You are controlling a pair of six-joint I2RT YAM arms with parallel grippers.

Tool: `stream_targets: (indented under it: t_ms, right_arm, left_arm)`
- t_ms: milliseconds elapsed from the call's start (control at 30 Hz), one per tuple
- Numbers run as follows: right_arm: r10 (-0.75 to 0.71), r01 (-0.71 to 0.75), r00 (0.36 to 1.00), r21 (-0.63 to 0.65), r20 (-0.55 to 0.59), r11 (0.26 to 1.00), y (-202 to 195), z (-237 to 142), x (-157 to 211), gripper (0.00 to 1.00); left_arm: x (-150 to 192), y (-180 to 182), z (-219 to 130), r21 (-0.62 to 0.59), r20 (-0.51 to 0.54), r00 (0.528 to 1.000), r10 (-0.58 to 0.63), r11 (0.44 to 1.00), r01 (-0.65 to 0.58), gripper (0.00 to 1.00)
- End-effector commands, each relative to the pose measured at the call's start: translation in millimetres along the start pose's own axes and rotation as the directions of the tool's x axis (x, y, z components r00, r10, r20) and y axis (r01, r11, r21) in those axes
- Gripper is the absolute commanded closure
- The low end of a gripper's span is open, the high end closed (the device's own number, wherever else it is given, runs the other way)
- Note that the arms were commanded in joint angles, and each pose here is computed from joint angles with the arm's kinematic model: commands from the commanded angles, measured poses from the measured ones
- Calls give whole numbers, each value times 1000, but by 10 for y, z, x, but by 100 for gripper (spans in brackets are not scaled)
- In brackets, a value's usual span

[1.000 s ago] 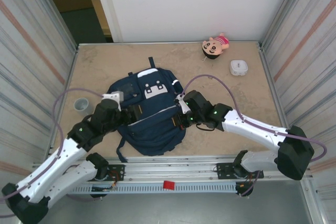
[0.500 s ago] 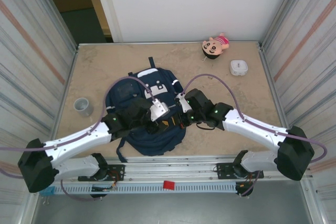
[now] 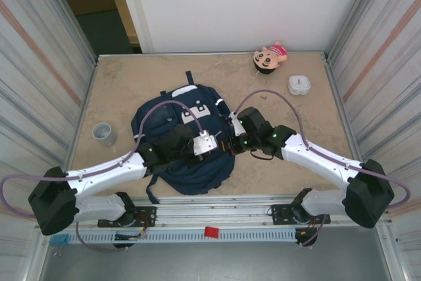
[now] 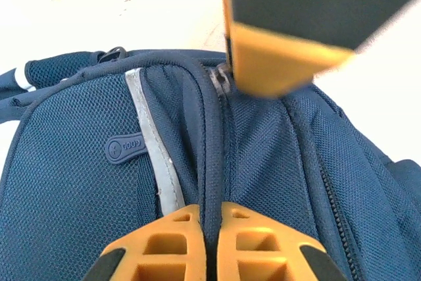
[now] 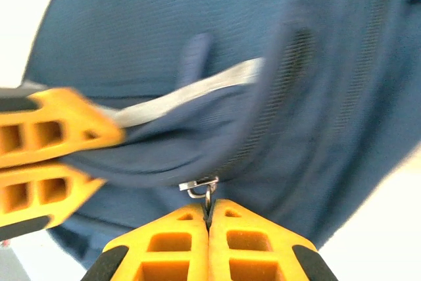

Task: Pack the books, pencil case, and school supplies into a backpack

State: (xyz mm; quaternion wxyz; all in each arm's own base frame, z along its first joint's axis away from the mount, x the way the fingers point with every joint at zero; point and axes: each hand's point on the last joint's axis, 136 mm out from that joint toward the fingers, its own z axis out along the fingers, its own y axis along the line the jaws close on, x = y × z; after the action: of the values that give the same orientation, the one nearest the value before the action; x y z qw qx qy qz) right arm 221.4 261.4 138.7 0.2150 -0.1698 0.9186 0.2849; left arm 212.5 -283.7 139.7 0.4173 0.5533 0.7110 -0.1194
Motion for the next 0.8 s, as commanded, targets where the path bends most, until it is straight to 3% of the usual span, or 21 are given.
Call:
stream_targets:
  t_ms: [0, 133, 400, 767]
  right_arm:
    - [89, -91, 996, 173, 22, 981, -430, -146, -45, 100]
    - [99, -110, 993, 176, 71, 978, -512, -172, -211, 100]
    - [110, -132, 985, 168, 133, 977, -676, -49, -581, 100]
    - [94, -102, 986, 53, 137, 993, -638, 167, -730, 100]
  left_arm:
    - [2, 19, -112, -22, 18, 998, 53, 998, -52, 100]
    - [0, -105, -134, 43, 38, 996, 81, 996, -83, 100]
    - [-240, -447, -265, 221, 196, 971, 137, 958, -180, 100]
    - [-228, -608, -335, 289, 244, 960, 139, 934, -209, 100]
